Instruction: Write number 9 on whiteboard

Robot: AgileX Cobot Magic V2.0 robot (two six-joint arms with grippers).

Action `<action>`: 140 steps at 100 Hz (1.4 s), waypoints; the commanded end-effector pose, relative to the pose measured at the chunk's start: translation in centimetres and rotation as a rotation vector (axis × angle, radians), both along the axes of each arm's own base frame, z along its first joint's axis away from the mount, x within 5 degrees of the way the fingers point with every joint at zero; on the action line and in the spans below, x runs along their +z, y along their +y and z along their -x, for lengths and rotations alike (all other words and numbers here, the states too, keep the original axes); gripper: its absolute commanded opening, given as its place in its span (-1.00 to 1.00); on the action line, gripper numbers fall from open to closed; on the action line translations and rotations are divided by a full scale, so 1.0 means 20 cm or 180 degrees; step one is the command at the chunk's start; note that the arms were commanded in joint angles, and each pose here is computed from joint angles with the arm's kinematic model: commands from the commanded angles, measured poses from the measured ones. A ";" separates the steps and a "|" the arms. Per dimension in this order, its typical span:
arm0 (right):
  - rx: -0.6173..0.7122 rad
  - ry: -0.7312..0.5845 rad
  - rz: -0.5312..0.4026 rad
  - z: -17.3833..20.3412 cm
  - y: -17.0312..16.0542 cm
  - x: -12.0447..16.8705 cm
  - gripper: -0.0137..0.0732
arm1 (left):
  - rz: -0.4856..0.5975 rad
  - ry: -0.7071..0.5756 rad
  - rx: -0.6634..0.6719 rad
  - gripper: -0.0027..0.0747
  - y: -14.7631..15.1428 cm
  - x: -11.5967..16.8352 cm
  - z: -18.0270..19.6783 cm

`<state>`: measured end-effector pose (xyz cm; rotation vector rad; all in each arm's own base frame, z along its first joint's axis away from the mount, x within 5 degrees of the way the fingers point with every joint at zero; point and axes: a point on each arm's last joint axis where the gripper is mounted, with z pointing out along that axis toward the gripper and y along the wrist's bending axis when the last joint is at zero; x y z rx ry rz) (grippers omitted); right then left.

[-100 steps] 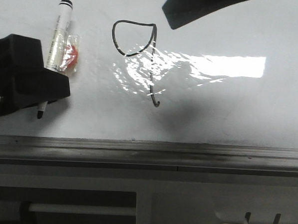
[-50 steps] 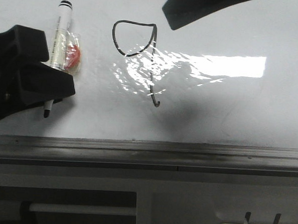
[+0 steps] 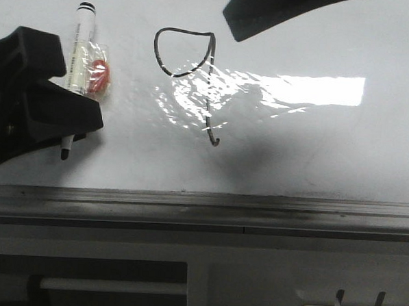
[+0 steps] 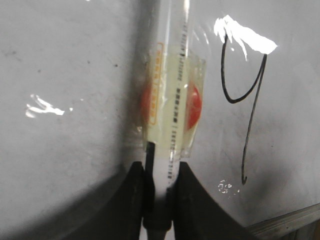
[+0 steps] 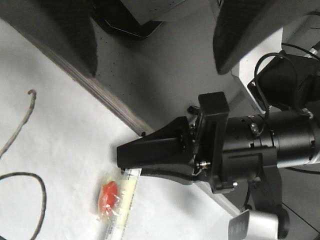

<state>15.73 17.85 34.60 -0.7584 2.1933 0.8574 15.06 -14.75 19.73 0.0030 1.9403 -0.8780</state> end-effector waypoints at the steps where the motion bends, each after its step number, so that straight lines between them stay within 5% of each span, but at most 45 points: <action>1: -0.0063 -0.0190 -0.0188 0.00 0.00 0.08 0.31 | 0.0130 -0.0026 0.0078 -0.98 -0.01 0.03 -0.02; 40: -0.0063 -0.0190 -0.0188 0.00 0.00 0.08 0.31 | 0.0133 -0.0031 0.0079 -0.92 -0.01 0.03 -0.02; 70: -0.0056 -0.0183 -0.0182 0.00 0.00 0.07 0.31 | 0.0190 -0.0120 0.0105 -0.14 -0.01 0.04 -0.02; 140: -0.0029 -0.0149 -0.0154 0.00 0.00 0.07 0.31 | 0.0199 -0.0231 0.0056 -0.11 -0.01 0.06 -0.02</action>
